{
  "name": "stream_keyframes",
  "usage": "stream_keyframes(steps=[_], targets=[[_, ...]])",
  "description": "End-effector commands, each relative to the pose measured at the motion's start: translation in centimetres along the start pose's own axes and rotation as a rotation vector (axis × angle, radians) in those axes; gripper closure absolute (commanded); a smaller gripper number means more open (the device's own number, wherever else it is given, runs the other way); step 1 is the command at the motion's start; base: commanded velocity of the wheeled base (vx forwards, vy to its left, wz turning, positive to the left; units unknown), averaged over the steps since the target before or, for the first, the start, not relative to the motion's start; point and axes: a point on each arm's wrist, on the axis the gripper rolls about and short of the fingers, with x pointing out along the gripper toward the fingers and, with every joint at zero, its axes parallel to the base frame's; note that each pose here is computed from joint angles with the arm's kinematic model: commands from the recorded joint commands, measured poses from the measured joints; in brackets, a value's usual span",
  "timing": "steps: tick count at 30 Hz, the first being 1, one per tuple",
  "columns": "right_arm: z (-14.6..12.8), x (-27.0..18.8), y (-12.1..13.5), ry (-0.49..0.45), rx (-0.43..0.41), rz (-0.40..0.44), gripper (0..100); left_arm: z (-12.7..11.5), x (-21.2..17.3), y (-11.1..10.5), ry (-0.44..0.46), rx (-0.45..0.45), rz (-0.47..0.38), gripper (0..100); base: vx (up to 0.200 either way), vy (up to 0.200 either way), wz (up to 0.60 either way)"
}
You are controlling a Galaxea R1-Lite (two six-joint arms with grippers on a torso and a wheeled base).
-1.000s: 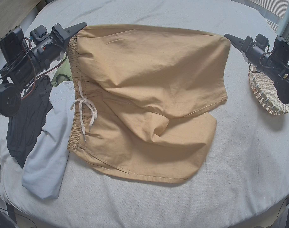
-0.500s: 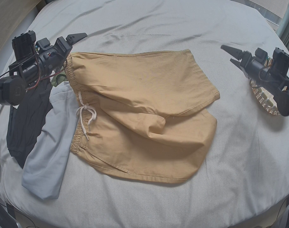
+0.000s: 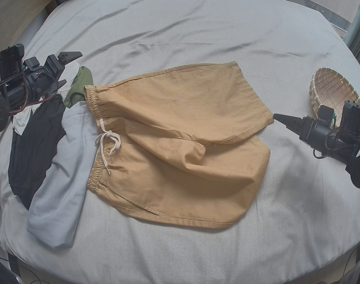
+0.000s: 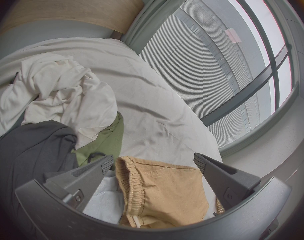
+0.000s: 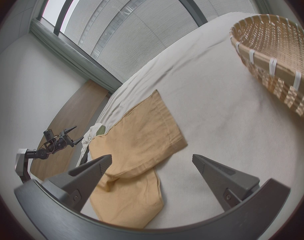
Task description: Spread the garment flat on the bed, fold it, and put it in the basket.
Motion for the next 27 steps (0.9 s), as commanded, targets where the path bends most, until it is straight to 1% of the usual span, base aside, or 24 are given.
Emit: stream_keyframes(steps=[1, 2, 3, 4, 5, 9, 12, 18, 23, 25, 26, 27], targets=[[-1.6, 0.3, 0.3, 0.048, 0.012, 0.011, 0, 0.1, -2.5, -0.4, -0.008, 0.001, -0.005, 0, 0.000, 0.000, 0.00], [-2.1, 0.7, 0.1, 0.068, 0.020, 0.009, 0, -0.4, -3.6, -0.5, 0.019, -0.002, -0.024, 0, 0.000, 0.000, 0.00], [-2.2, 0.7, 0.0, 0.070, 0.020, 0.007, 0, -0.6, -3.8, -0.4, 0.026, -0.004, -0.026, 0, 0.000, 0.000, 0.00], [-2.6, 1.0, -0.2, 0.085, 0.010, 0.004, 0, -1.3, -4.9, -0.5, 0.060, -0.007, -0.052, 0, 0.000, 0.000, 0.00], [-2.8, 1.2, -0.3, 0.092, 0.002, 0.003, 0, -1.6, -5.5, -0.6, 0.073, -0.008, -0.063, 0, 0.000, 0.000, 0.00], [-3.8, 1.8, -0.2, 0.130, -0.013, 0.015, 0, -2.7, -7.9, -1.0, 0.101, -0.001, -0.129, 0, 0.000, 0.000, 0.00], [-4.5, 2.5, 0.4, 0.152, -0.015, 0.037, 0, -3.6, -9.5, -1.2, 0.114, 0.008, -0.185, 0, 0.000, 0.000, 0.00], [-5.4, 3.6, 0.9, 0.163, -0.027, 0.071, 0, -4.7, -11.4, -1.2, 0.129, 0.012, -0.212, 0, 0.000, 0.000, 0.00], [-5.8, 4.2, 0.8, 0.171, -0.025, 0.076, 0, -4.9, -12.4, -1.5, 0.140, 0.018, -0.243, 0, 0.000, 0.000, 0.00], [-6.0, 4.4, 0.6, 0.166, -0.027, 0.078, 0, -5.0, -12.4, -1.5, 0.143, 0.017, -0.241, 0, 0.000, 0.000, 0.00], [-6.1, 4.4, 0.5, 0.164, -0.028, 0.077, 100, -5.0, -12.4, -1.5, 0.143, 0.017, -0.241, 0, 0.000, 0.000, 0.00], [-6.1, 4.4, 0.5, 0.160, -0.029, 0.079, 100, -5.0, -12.4, -1.5, 0.143, 0.017, -0.241, 0, 0.000, 0.000, 0.00]])
